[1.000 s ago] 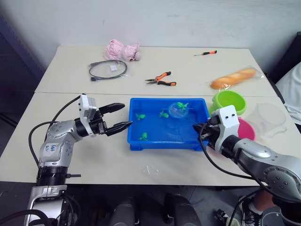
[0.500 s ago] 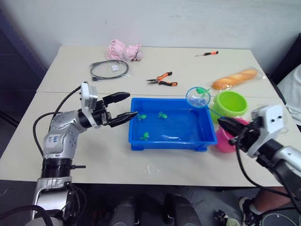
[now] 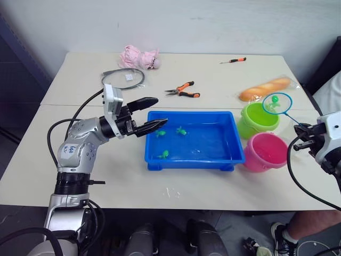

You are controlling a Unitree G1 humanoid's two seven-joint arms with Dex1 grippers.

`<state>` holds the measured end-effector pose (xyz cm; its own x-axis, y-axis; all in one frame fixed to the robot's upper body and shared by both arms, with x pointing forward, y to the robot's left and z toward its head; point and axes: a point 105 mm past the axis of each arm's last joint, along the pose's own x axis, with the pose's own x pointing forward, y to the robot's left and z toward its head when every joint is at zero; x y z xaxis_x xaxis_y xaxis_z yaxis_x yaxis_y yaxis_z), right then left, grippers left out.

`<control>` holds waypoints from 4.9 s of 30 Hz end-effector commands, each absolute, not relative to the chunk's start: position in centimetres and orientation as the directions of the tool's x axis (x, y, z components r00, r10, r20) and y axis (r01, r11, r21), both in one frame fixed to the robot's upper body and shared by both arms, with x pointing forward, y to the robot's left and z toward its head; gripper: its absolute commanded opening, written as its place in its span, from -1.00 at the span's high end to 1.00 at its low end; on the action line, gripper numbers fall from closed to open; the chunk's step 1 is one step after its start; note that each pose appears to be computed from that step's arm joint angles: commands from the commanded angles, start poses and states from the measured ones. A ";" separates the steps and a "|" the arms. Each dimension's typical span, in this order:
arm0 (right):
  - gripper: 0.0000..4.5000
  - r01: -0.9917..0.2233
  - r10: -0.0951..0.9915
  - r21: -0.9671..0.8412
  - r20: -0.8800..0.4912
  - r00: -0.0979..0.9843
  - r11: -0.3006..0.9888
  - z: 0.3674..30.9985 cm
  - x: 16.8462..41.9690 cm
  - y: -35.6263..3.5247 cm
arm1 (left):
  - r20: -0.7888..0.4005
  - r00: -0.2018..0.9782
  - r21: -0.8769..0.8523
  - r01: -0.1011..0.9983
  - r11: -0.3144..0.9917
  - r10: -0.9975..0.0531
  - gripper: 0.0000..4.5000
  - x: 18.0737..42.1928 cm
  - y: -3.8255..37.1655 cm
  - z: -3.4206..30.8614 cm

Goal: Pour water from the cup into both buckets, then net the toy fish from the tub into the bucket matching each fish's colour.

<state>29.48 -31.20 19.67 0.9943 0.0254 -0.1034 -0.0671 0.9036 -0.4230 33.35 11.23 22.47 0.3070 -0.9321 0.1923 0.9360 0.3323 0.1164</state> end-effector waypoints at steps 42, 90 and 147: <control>1.00 0.012 0.250 -0.861 0.161 0.955 0.509 26.4 30.2 -28.1 | 0.156 0.360 0.194 0.902 0.386 -0.920 -0.98 32.8 14.4 21.5; 1.00 -0.914 0.698 -0.293 -0.591 0.403 0.280 14.3 33.3 -9.7 | -0.161 0.370 0.222 0.917 0.331 -0.915 -0.98 30.0 19.0 16.6; 1.00 -0.054 0.048 -0.756 -0.031 0.998 0.653 21.9 28.6 -34.6 | 0.140 0.207 0.199 0.952 0.232 -0.968 -0.98 33.2 9.1 22.4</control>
<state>28.55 -34.92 20.88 0.9948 0.0482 -0.0900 -0.0971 0.7202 -0.6869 33.09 9.45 21.07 0.2074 -0.9716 0.1135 0.9637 0.2229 0.1472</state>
